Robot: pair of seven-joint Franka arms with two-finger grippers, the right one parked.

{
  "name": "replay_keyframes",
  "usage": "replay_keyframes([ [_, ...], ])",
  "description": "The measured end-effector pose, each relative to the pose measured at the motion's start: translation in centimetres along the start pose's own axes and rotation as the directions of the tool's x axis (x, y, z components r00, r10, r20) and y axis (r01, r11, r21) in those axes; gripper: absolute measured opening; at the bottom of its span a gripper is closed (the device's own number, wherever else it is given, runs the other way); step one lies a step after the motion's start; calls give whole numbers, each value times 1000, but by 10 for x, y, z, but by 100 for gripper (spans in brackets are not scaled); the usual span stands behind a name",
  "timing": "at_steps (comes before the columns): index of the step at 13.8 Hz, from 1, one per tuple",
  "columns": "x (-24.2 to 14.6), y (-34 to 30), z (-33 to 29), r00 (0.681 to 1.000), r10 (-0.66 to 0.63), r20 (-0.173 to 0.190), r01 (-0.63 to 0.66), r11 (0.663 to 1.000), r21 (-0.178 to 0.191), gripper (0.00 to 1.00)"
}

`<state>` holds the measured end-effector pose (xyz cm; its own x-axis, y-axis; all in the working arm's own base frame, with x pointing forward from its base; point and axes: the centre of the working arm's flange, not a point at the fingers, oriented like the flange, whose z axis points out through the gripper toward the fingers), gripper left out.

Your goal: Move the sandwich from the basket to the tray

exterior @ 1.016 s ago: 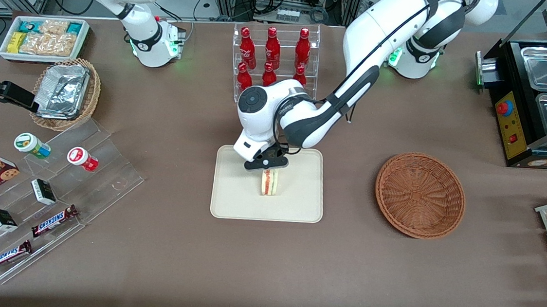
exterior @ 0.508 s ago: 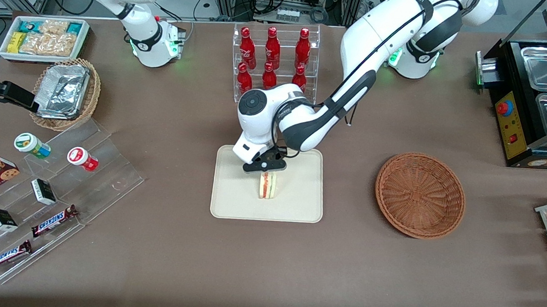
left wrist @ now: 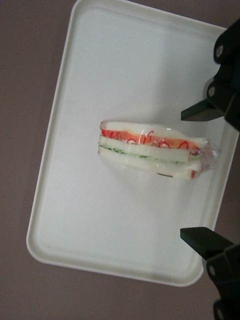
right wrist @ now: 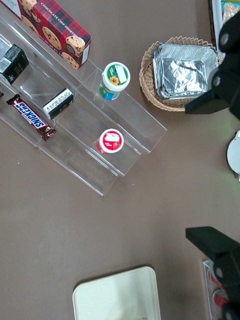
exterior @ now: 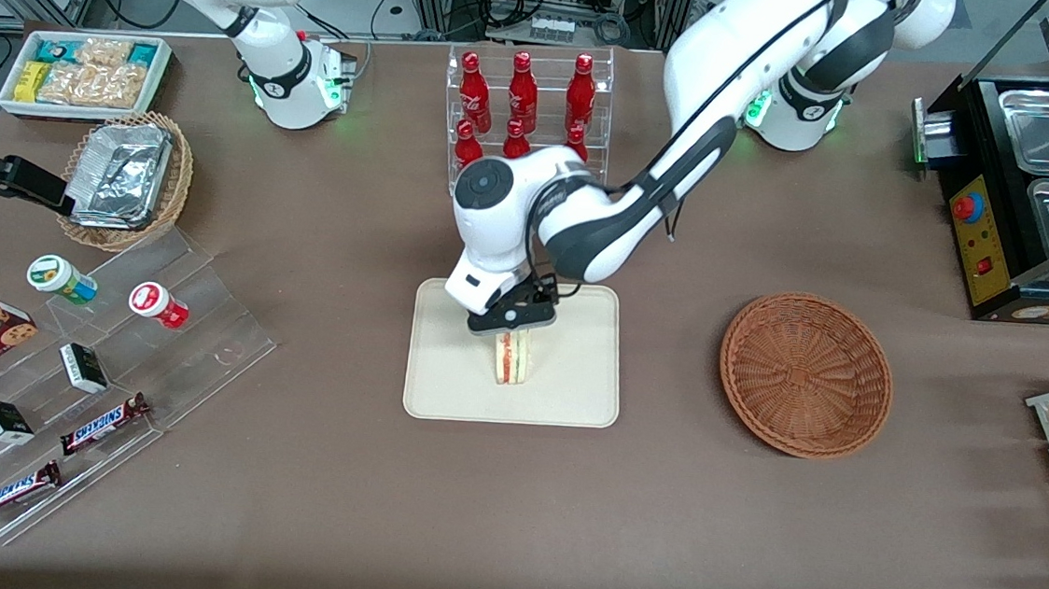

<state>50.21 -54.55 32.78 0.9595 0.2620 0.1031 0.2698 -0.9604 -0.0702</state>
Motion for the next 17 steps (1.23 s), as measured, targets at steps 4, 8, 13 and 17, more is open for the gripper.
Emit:
replay_keyframes([
  [4,49,-68,-99,994,-103,31,100,993,62,100],
  [8,94,-151,-162,992,-73,102,64,994,94,100],
  [13,158,-269,-201,976,71,205,-83,995,53,100],
  [17,199,-377,-219,944,201,260,-206,979,-10,100],
])
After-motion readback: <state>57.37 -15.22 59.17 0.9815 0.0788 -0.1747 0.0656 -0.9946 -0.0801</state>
